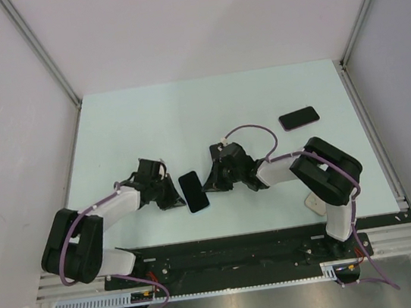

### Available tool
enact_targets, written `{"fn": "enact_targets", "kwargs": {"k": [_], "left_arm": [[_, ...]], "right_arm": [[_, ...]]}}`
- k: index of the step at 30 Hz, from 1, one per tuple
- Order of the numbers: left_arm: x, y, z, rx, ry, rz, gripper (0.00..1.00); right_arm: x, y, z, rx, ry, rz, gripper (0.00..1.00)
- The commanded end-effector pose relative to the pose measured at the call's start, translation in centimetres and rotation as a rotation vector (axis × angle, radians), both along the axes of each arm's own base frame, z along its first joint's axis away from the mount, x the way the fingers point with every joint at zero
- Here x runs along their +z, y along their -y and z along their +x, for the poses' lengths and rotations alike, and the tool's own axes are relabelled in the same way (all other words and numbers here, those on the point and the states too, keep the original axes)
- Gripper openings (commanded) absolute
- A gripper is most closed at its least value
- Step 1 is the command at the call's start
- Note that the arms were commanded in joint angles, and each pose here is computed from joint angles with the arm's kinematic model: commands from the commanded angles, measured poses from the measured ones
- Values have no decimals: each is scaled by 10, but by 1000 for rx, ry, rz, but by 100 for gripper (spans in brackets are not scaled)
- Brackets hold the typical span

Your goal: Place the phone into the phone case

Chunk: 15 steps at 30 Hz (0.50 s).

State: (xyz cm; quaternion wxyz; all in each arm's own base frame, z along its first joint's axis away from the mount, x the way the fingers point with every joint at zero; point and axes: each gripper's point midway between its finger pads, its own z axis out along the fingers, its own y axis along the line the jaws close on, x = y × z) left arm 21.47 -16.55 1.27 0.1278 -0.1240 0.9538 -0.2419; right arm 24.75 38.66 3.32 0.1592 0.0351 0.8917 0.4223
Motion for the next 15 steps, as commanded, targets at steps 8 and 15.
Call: {"fn": "enact_targets", "kwargs": {"k": [8,15], "left_arm": [[26,3,1,-11,40,-18,30],[35,-5,18,25,85,-31,48]], "right_arm": [[53,-12,-4,141,108,123,40],[50,0,8,170,149,114,51]]}}
